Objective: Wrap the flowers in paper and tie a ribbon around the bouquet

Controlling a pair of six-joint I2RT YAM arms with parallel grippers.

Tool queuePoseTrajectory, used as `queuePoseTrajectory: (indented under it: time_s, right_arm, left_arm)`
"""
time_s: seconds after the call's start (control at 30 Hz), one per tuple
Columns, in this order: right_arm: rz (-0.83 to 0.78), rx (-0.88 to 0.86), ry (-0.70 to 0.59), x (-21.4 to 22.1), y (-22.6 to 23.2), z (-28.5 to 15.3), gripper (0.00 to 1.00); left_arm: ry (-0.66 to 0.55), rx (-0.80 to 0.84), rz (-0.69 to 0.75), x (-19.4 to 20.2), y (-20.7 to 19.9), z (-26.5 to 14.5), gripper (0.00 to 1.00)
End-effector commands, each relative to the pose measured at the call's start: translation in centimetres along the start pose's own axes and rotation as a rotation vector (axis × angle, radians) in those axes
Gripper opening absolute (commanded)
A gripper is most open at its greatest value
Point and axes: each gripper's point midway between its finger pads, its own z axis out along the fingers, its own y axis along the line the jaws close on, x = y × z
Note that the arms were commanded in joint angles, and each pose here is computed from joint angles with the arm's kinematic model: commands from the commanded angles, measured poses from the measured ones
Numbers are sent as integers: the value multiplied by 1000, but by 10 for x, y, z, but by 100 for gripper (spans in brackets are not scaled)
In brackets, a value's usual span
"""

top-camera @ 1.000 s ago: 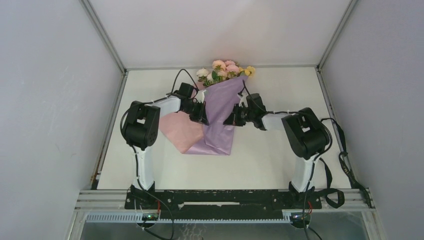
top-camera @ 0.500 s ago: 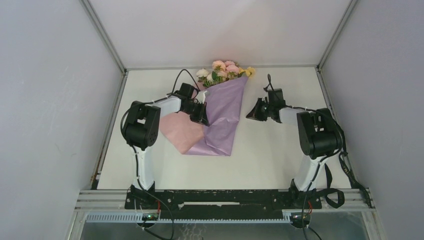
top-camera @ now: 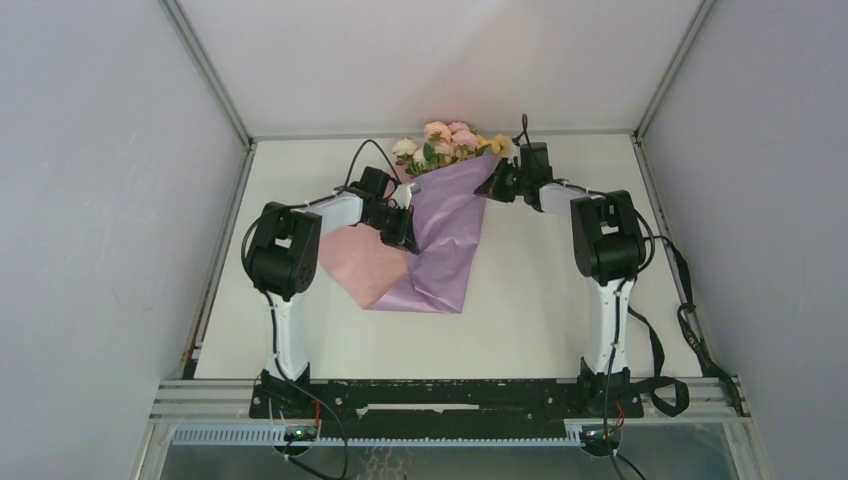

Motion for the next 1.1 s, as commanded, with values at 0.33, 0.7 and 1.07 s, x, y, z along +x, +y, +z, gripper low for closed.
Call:
queuePoseTrajectory:
  time_s: [0.33, 0.7, 1.07]
  right_arm:
    - [-25, 275, -131, -85, -50, -43, 5]
    - [-193, -39, 254, 141, 87, -55, 4]
    - [-184, -43, 456, 267, 77, -51, 0]
  left_arm:
    - [31, 12, 22, 10, -6, -2, 0]
    - [30, -5, 12, 9, -2, -1, 0]
    - [26, -27, 14, 8, 1, -2, 0]
